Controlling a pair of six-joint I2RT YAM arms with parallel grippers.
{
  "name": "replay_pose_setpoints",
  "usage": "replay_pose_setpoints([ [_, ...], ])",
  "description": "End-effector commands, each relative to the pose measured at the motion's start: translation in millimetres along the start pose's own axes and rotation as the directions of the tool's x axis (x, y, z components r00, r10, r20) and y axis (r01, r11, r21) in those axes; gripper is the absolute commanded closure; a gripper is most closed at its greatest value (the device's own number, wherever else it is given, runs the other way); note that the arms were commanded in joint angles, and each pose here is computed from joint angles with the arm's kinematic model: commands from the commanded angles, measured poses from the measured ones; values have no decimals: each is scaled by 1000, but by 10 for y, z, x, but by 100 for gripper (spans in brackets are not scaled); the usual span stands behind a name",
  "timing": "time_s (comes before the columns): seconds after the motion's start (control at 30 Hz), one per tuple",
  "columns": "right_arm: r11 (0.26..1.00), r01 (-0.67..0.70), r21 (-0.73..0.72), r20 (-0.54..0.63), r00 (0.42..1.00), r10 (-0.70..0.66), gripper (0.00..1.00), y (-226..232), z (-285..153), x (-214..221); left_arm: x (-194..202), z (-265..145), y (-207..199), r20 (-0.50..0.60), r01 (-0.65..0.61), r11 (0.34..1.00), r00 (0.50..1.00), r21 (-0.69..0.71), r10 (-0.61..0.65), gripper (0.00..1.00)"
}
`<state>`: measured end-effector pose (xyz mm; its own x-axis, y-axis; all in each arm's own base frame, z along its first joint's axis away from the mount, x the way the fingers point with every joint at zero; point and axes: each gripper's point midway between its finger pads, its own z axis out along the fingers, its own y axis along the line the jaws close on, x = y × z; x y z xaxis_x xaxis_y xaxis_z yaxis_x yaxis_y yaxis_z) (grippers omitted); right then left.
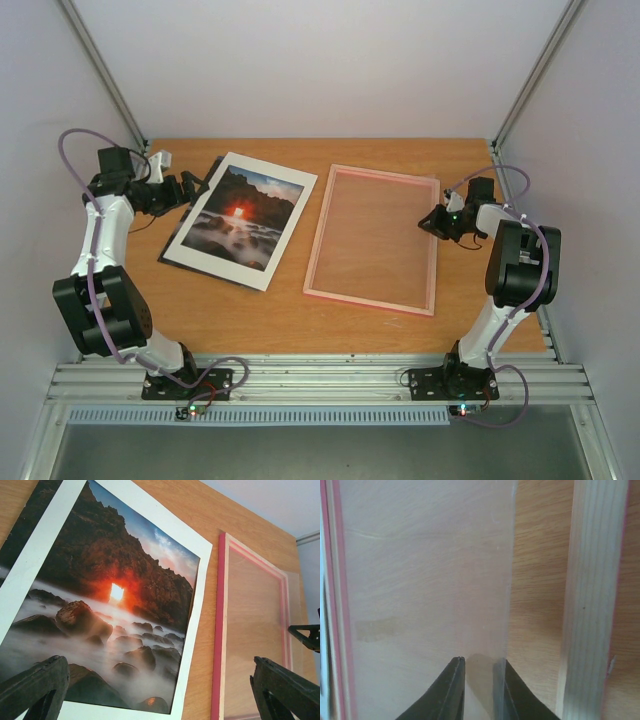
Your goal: Put the photo into the frame
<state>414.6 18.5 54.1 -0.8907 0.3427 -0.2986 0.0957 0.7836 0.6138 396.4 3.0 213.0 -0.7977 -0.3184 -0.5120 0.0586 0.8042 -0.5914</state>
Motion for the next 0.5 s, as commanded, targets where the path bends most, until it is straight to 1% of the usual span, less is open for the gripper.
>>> replay_pose_setpoints([
  [0.0, 998, 41, 51, 30, 999, -43, 76, 70, -133, -81, -128, 8, -63, 32, -34, 999, 999, 17, 34, 1],
  [0.17, 990, 89, 111, 42, 995, -94, 58, 121, -228, -118, -131, 24, -62, 34, -35, 999, 999, 19, 34, 1],
  [0.2, 988, 97, 121, 40, 994, -103, 54, 126, -235, -111, -134, 25, -63, 35, -35, 999, 999, 20, 34, 1],
  [0.23, 985, 103, 140, 38, 993, -110, 48, 123, -242, -107, -136, 28, -69, 35, -36, 999, 999, 21, 35, 1],
  [0.27, 982, 108, 155, 35, 993, -115, 44, 118, -252, -104, -137, 34, -68, 34, -35, 999, 999, 22, 34, 1],
  [0.4, 968, 124, 219, 26, 991, -133, 31, 105, -304, -89, -150, 33, -76, 36, -39, 999, 999, 23, 38, 1],
  [0.47, 958, 137, 253, 24, 989, -147, 28, 89, -341, -87, -155, 34, -76, 37, -39, 999, 999, 23, 38, 1],
])
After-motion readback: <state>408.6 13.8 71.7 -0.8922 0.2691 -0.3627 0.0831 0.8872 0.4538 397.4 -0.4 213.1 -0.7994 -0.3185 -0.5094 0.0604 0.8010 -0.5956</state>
